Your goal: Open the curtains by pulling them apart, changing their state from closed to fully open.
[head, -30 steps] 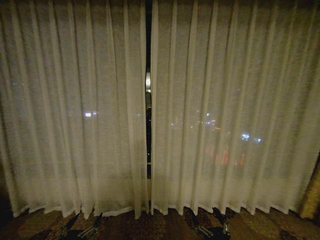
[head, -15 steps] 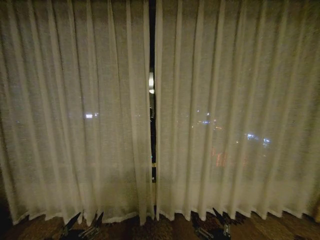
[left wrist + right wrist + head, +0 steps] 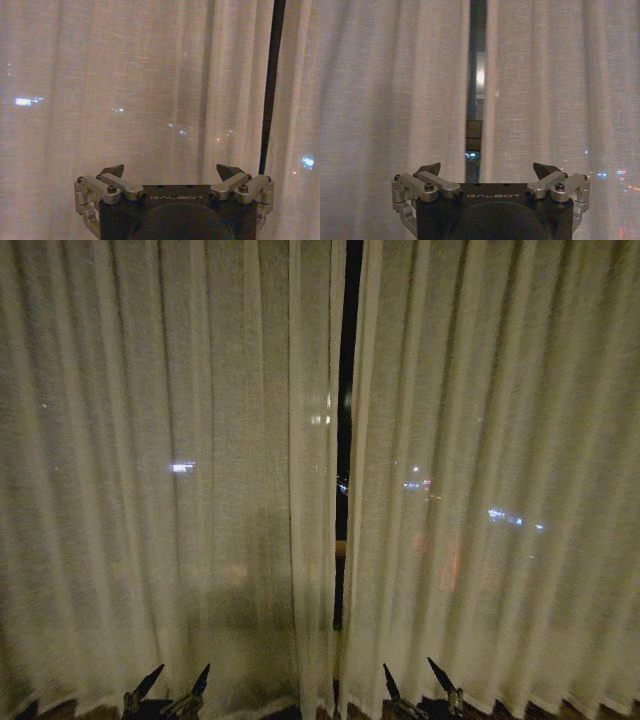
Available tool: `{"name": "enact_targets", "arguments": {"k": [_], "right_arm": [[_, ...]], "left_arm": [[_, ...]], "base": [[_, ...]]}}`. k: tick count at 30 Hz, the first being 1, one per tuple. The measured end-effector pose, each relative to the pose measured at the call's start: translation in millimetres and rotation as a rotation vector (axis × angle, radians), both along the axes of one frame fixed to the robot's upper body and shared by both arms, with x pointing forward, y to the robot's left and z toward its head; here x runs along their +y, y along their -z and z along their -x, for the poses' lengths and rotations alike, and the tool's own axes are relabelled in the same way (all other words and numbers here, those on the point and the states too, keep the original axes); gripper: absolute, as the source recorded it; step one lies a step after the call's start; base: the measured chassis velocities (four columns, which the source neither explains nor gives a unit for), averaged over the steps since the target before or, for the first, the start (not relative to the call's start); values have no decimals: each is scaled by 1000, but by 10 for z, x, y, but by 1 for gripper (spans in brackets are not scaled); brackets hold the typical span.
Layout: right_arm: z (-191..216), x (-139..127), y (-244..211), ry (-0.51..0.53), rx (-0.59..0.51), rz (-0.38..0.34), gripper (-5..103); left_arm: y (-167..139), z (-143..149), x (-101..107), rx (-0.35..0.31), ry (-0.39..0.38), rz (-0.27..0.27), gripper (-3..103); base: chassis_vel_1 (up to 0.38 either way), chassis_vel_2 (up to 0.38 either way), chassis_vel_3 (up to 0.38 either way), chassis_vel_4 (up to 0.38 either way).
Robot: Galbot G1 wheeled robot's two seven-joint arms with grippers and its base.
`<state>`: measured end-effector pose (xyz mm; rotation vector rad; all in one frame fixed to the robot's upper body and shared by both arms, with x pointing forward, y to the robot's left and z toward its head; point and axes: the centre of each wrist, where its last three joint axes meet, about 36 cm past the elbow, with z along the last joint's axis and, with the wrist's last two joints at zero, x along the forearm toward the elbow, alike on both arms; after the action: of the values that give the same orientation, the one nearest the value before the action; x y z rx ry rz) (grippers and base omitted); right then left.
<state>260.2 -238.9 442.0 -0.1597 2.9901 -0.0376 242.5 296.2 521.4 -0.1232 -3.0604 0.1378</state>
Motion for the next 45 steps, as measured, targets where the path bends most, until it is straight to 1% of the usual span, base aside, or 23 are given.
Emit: {"name": "enact_targets", "arguments": {"k": [4,5,6,15,22,24,25,27,29,31,32,35,36,39,41,44,45], "right_arm": [[4,0,2,1,-5,4,100],[5,-1,6,1,-10,10,100],[4,9,30,-3,-33,35,100],[10,33,41,-8,-37,52,100],[-3,105,38,-27,-35,40,100],[-39,144,31,-36,13,27,100],[-39,144,31,-36,13,27,100],[-141,220,25,-54,95,3,100],[-184,252,19,-59,114,0,100],[-364,369,-14,-65,152,-8,100],[-364,369,-14,-65,152,-8,100],[-604,485,-16,-71,169,-14,100],[-604,485,-16,-71,169,-14,100],[-818,561,45,-63,182,-15,100],[-867,572,69,-57,185,-14,100],[-1104,567,139,5,190,-6,100],[-1104,567,139,5,190,-6,100]], "left_arm": [[-2,2,-9,0,3,1,100],[0,3,-14,1,4,2,100],[4,8,-15,3,6,1,100],[1,-3,-22,-4,12,1,100],[25,-26,-28,-2,11,10,100],[38,-35,-23,-1,6,13,100],[38,-35,-23,-1,6,13,100],[55,-45,-32,0,3,21,100],[62,-48,-40,1,3,21,100],[76,-54,-63,5,2,22,100],[76,-54,-63,5,2,22,100],[82,-47,-84,9,-1,22,100],[82,-47,-84,9,-1,22,100],[61,-26,-92,7,-5,19,100],[57,-24,-91,5,-6,19,100],[40,-14,-83,1,-14,17,100],[40,-14,-83,1,-14,17,100]], "base": [[-418,257,387,-252],[-355,247,364,-209],[-297,251,263,-235],[-163,213,152,-224],[-123,223,105,-217],[-105,131,125,-162],[-76,131,125,-119],[-25,49,36,-60],[0,0,0,0],[3,-25,-10,4],[5,-51,-20,8],[24,-33,-15,37],[0,0,0,0],[0,0,0,0],[0,0,0,0],[0,0,0,0],[0,0,0,0]]}}
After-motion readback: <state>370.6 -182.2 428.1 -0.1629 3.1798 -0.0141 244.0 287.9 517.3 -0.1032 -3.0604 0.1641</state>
